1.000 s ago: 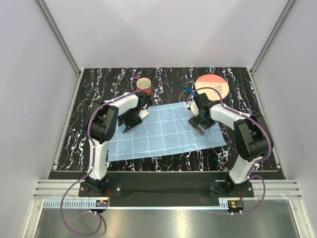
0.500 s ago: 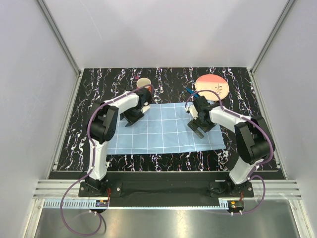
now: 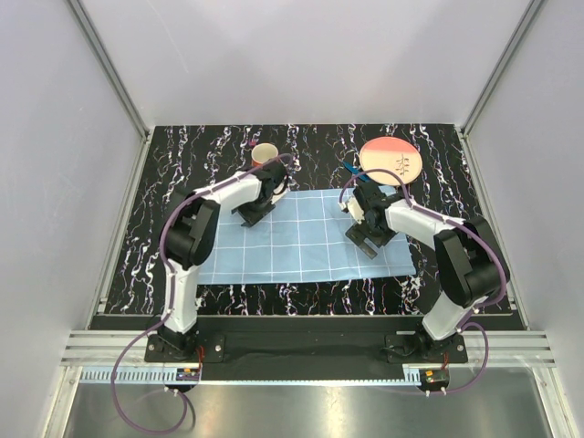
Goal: Set the dinner table for one person
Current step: Flatten out the napkin at the center of the board.
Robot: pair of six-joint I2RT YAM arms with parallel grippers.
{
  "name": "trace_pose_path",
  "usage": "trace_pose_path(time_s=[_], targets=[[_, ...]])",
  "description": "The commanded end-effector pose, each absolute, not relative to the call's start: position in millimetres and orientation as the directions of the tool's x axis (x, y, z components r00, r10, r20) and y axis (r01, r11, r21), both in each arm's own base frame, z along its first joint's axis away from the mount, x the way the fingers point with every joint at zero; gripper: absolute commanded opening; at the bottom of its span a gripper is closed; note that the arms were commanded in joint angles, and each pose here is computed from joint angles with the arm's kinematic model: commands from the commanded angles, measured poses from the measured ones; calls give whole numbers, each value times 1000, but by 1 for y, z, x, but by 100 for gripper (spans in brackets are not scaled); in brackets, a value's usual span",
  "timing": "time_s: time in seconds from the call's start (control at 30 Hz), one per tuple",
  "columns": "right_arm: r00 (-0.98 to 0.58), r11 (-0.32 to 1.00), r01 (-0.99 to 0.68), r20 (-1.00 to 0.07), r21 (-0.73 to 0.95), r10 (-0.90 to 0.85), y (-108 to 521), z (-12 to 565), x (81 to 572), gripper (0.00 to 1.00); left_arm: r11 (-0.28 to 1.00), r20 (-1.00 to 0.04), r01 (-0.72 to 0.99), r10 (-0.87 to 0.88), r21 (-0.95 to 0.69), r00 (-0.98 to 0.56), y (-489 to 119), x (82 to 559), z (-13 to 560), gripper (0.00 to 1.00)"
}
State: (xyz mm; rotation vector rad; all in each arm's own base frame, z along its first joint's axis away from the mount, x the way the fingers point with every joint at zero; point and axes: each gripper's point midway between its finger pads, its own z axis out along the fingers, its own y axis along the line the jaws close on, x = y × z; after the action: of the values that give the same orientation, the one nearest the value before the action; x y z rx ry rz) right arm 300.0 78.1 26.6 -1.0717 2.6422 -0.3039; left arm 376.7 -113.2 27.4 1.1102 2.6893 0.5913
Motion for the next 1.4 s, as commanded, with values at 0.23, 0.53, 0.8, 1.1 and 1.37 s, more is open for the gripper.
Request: trace_pose_path(time_s=[0.23, 0.53, 0.8, 1.1, 1.37], targets=[[-643, 701, -583, -295, -410, -707, 91, 91, 350, 100, 709, -368, 492, 692, 505, -621, -121, 391, 139, 52], [-378, 485, -824, -354, -293, -855, 135, 100, 348, 100, 559, -443, 700, 816, 444, -370, -138, 354, 133, 55], [-140, 229, -950, -365, -213, -920, 156, 92, 335, 100, 308, -384, 869, 911, 387, -151, -153, 314, 108, 55], [-146, 214, -962, -346, -167, -927, 165, 65, 348, 100, 187, -300, 890, 952, 416, -60, -141, 300, 81, 53], [-175, 234, -959, -319, -157, -931, 164, 44, 357, 100, 177, -261, 890, 963, 420, -69, -142, 314, 64, 57]])
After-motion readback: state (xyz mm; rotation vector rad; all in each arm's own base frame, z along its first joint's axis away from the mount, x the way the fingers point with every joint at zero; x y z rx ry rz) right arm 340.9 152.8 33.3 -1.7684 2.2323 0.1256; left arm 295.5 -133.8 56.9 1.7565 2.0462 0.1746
